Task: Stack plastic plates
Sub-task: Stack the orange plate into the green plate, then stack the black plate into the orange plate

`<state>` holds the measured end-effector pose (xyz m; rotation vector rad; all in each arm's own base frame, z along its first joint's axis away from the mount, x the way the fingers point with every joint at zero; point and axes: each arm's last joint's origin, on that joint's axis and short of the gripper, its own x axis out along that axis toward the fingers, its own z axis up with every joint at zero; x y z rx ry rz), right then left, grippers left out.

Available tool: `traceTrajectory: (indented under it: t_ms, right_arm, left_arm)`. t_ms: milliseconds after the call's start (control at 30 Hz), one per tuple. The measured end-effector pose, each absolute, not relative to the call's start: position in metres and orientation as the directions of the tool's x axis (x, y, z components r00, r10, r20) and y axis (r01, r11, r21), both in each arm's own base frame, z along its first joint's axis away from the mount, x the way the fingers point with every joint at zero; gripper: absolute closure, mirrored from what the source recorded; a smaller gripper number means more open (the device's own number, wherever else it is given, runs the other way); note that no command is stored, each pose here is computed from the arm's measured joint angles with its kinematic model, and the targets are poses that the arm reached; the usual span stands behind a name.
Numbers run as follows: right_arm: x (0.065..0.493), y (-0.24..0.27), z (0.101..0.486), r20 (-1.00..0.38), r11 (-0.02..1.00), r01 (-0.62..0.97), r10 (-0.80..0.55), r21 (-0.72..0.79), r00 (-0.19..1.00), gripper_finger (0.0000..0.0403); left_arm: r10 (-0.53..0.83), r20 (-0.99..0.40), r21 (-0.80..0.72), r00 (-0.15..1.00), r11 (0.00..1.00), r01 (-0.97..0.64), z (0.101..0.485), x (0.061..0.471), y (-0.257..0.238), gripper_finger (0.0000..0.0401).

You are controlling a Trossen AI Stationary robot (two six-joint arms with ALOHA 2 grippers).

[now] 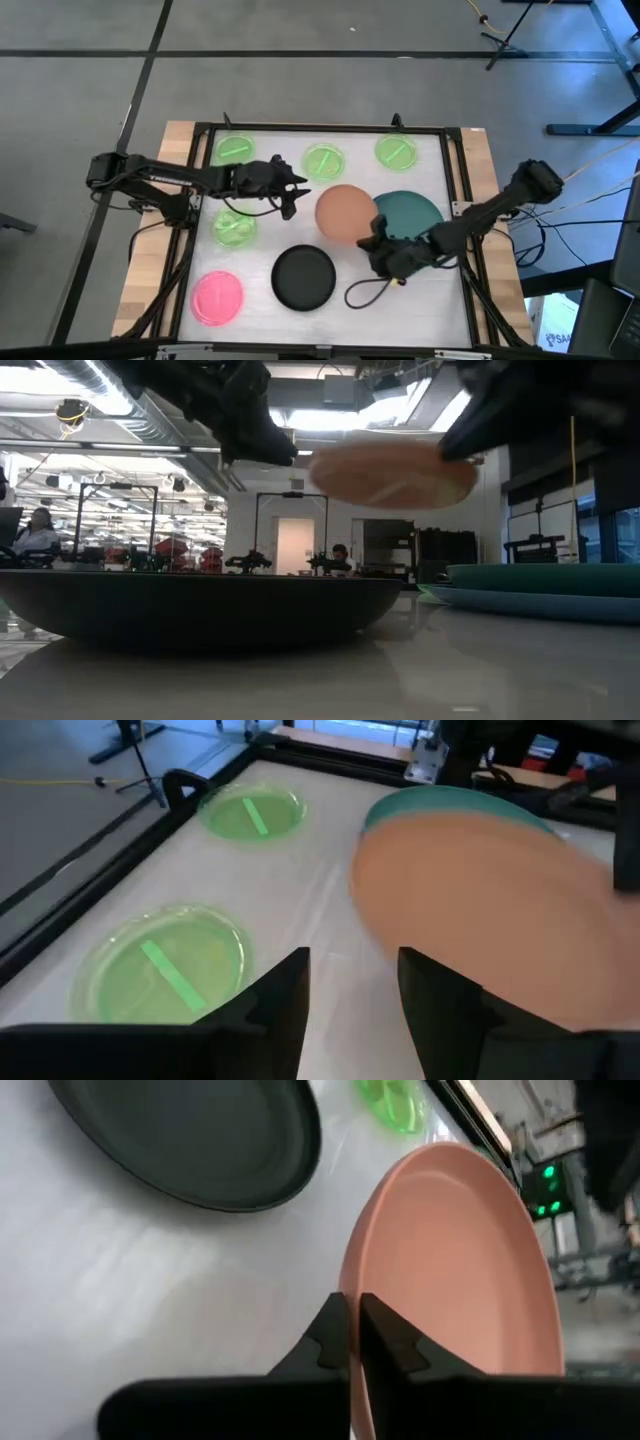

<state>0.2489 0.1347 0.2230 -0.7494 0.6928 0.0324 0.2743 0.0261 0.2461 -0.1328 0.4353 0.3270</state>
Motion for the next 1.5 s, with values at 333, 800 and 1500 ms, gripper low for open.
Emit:
traceTrajectory:
  t_ms: [333, 800, 1500]
  right_arm:
    - [0.185, 0.137, 0.247, -0.749, 0.918, -0.221, -0.113, -0.330, 0.653, 0.0401]
    - [0.149, 0.143, 0.209, -0.893, 0.989, -0.115, -0.035, -0.096, 0.450, 0.0398]
    - [0.149, 0.139, 0.205, -0.868, 0.994, 0.011, -0.101, -0.110, 0.486, 0.0223]
  left_arm:
    - [0.218, -0.432, -0.055, 0.875, 0.962, -0.267, 0.246, 0.275, 0.019, 0.0267]
    - [0.065, -0.526, -0.081, 0.848, 0.989, -0.126, 0.220, 0.289, -0.004, 0.0283]
    - [-0.067, -0.633, -0.206, 0.771, 0.975, -0.084, 0.195, 0.287, -0.058, 0.0305]
